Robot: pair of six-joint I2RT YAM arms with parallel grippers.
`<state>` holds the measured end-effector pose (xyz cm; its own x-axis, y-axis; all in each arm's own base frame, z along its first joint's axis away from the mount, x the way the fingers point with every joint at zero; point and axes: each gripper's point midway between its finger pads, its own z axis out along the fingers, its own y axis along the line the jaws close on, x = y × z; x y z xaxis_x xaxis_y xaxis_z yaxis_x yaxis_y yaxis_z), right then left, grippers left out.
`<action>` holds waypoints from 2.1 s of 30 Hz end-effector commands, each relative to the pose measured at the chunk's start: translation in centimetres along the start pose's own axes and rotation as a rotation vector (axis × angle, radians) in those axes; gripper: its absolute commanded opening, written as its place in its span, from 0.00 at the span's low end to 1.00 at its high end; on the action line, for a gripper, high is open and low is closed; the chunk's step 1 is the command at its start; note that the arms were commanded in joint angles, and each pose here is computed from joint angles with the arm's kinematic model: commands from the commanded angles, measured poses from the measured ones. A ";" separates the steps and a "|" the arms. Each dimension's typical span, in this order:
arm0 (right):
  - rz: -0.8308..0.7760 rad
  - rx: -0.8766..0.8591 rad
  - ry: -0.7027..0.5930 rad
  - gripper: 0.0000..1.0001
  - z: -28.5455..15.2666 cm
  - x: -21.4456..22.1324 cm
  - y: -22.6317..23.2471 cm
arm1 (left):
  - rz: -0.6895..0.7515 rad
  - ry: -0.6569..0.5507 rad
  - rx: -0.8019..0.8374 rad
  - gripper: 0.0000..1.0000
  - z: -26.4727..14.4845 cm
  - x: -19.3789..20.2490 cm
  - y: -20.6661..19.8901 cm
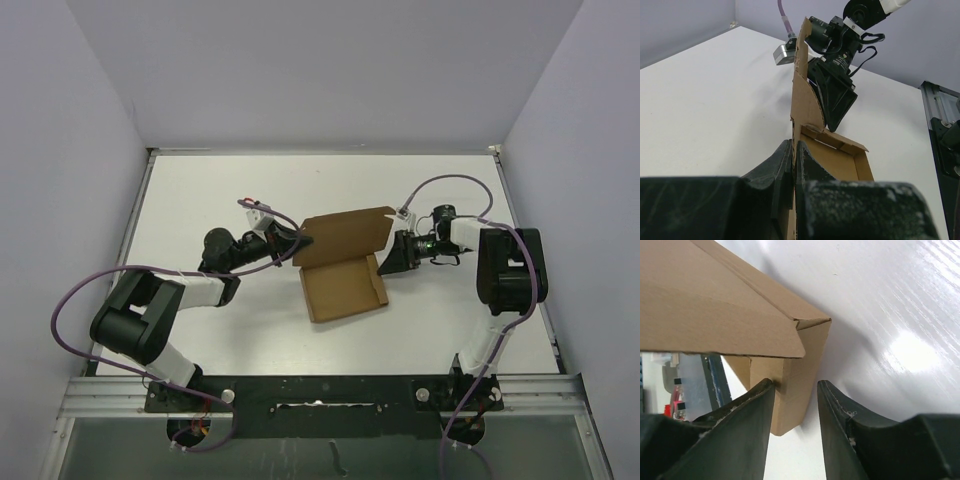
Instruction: Fold the paper box
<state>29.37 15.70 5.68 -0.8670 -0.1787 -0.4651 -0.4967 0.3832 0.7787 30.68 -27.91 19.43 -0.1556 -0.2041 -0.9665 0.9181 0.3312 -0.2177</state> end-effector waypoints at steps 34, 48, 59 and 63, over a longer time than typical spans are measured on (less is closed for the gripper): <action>-0.133 0.297 0.113 0.35 1.9 1.0 -0.9 | 0.029 -0.100 -0.182 0.00 -0.7 -0.8 0.0; -0.282 0.433 0.228 0.08 2.4 1.5 -1.2 | 0.018 -0.103 -0.199 0.00 -1.1 -0.4 -0.2; -0.483 0.634 0.222 0.00 -0.8 -1.6 -2.0 | -0.098 -0.076 -0.076 0.00 -0.3 1.1 -2.0; -0.526 0.685 0.269 0.00 -1.1 -1.5 -3.0 | -0.131 -0.065 -0.030 0.00 0.0 2.0 -2.5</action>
<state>31.31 14.31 4.14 -0.6876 -0.5044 -0.5222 -0.6747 0.7096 0.2030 28.77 -27.88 15.50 -0.3038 -0.2472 -0.9201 0.8207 0.4225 -0.3845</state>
